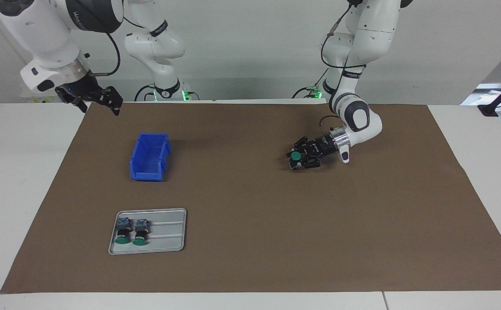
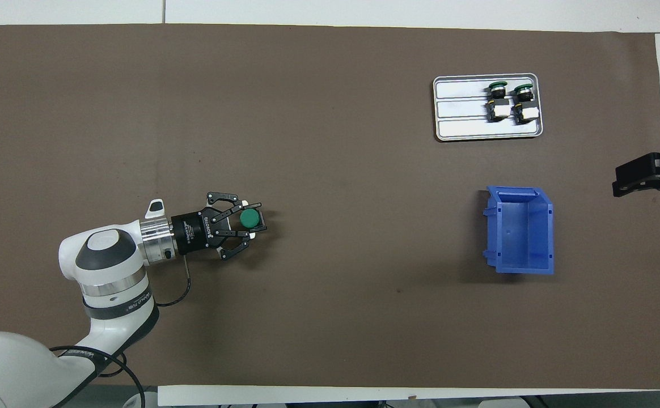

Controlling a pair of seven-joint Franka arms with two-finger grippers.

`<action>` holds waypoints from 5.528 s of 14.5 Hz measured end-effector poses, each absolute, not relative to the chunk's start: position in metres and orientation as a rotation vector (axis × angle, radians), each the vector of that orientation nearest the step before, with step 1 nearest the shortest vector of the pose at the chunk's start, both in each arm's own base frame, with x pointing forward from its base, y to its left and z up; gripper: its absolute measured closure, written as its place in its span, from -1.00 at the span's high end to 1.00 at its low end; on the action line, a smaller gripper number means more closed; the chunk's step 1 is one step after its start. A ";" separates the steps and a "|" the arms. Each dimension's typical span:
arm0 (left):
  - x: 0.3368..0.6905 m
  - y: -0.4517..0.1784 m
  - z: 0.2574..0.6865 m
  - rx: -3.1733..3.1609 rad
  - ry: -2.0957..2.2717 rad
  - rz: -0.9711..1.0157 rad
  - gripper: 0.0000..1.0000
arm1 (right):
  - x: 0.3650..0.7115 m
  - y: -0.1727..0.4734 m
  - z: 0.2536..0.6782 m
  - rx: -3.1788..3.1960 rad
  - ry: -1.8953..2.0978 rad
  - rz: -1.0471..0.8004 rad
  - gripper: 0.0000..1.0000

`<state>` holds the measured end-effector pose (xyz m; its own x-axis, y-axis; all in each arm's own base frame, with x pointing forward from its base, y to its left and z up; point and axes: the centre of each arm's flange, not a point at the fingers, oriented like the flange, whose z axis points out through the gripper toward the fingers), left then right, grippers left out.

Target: Place and press button with both arms

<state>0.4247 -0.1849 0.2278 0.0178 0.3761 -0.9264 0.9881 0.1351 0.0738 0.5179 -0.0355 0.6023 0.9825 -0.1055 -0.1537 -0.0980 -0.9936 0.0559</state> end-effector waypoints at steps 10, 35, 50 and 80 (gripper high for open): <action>0.432 -0.183 0.259 1.349 1.534 -0.827 1.00 | 0.518 -0.035 0.602 3.080 -0.158 -0.243 0.98; 0.477 -0.218 0.414 2.333 1.130 -0.413 1.00 | 0.518 -0.035 0.602 3.080 -0.158 -0.243 0.98; 0.464 -0.288 0.440 2.930 0.469 -0.101 -0.23 | 0.518 -0.035 0.602 3.080 -0.158 -0.243 0.98; 0.459 -0.314 0.370 3.075 0.244 -0.159 -0.90 | 0.518 -0.035 0.602 3.080 -0.158 -0.243 0.98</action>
<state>0.4591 -0.3136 0.3700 0.9822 0.1545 -0.1066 0.1599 -0.9861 0.0445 0.5179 -0.0355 0.6023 0.9825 -0.1055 -0.1537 -0.0979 -0.9936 0.0559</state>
